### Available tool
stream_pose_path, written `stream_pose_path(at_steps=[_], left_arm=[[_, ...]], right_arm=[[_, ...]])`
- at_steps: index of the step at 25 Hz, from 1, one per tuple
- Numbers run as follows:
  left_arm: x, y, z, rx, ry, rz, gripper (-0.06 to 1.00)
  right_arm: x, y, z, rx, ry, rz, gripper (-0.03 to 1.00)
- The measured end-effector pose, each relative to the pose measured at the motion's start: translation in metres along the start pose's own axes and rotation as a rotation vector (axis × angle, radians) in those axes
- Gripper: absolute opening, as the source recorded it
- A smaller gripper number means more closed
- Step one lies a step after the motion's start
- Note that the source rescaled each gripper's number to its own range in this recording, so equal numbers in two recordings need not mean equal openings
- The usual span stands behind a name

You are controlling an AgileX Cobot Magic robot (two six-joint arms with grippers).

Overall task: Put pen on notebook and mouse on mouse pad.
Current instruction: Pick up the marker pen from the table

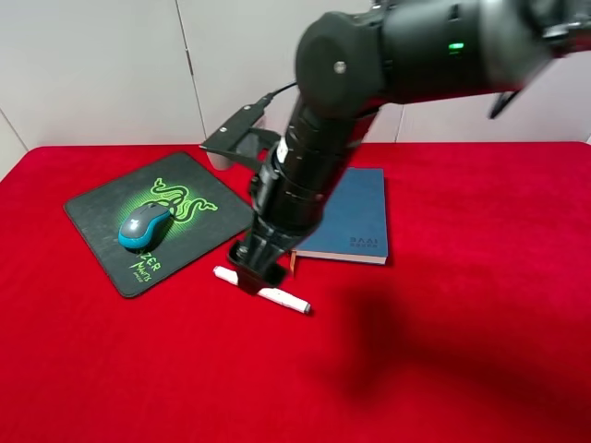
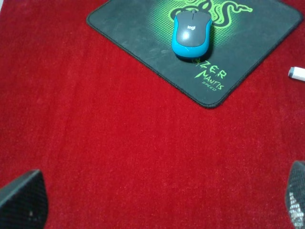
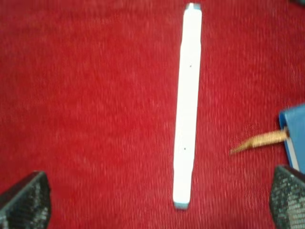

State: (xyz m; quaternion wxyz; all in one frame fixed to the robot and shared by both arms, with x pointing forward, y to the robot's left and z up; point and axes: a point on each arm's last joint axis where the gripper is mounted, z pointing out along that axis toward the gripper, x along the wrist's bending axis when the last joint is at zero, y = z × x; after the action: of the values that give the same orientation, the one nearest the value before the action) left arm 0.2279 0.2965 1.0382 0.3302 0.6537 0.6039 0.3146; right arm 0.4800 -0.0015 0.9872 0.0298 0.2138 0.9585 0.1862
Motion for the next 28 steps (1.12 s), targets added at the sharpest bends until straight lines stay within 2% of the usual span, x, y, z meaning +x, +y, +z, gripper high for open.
stream_pose_path(at_steps=[8,18,28], left_arm=[[0.0,0.0,0.0,0.0,0.0,0.0,1.0],[0.0,0.0,0.0,-0.001,0.001,0.0,1.0],[0.0,0.0,0.0,-0.001,0.001,0.0,1.0]], right_arm=[[-0.008,0.02,0.029,0.013,0.011,0.008,1.0],[-0.011,0.012,0.067,0.102,0.036,0.02,1.0],[-0.013,0.009,0.087,0.108,0.035,0.029,1.0]])
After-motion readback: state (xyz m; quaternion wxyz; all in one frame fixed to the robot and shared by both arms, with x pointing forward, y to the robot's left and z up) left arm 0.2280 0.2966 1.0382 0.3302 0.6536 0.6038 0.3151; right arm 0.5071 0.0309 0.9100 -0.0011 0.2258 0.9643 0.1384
